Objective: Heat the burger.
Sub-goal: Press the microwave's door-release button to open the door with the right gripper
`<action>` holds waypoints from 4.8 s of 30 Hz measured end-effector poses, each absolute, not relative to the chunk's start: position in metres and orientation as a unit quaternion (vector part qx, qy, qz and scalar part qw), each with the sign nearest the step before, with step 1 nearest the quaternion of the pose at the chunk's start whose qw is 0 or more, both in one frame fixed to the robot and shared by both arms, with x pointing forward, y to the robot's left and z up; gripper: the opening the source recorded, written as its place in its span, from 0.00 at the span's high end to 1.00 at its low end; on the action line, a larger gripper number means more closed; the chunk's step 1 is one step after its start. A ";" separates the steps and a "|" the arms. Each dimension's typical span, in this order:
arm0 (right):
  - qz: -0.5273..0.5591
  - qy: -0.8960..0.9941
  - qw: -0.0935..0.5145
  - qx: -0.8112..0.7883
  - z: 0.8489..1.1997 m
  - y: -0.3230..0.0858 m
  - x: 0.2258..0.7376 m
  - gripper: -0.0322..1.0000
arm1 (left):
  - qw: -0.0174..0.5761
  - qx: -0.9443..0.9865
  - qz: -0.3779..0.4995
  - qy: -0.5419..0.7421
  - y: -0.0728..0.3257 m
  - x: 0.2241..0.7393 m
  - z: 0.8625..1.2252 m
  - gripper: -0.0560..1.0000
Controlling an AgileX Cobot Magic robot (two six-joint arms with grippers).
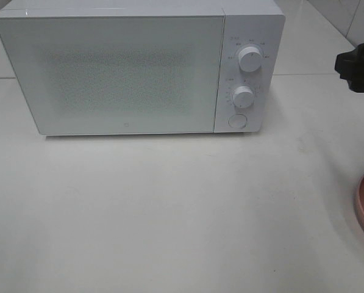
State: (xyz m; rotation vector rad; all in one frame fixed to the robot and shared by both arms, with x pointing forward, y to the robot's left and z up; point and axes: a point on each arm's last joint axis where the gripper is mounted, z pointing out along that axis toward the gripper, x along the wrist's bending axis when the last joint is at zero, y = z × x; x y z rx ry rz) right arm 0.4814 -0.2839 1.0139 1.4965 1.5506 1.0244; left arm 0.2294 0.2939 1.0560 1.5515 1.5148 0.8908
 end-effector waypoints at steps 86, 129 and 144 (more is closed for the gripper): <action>0.560 0.026 0.015 0.828 0.897 -0.169 0.469 0.96 | 0.388 0.610 0.351 0.596 0.294 0.229 1.056 0.01; 0.522 -0.002 0.008 0.853 0.853 -0.156 0.548 0.96 | 0.388 0.610 0.351 0.596 0.294 0.229 1.056 0.01; 0.528 -0.003 -0.001 0.849 0.845 -0.157 0.572 0.96 | 0.387 0.610 0.352 0.595 0.294 0.229 1.056 0.01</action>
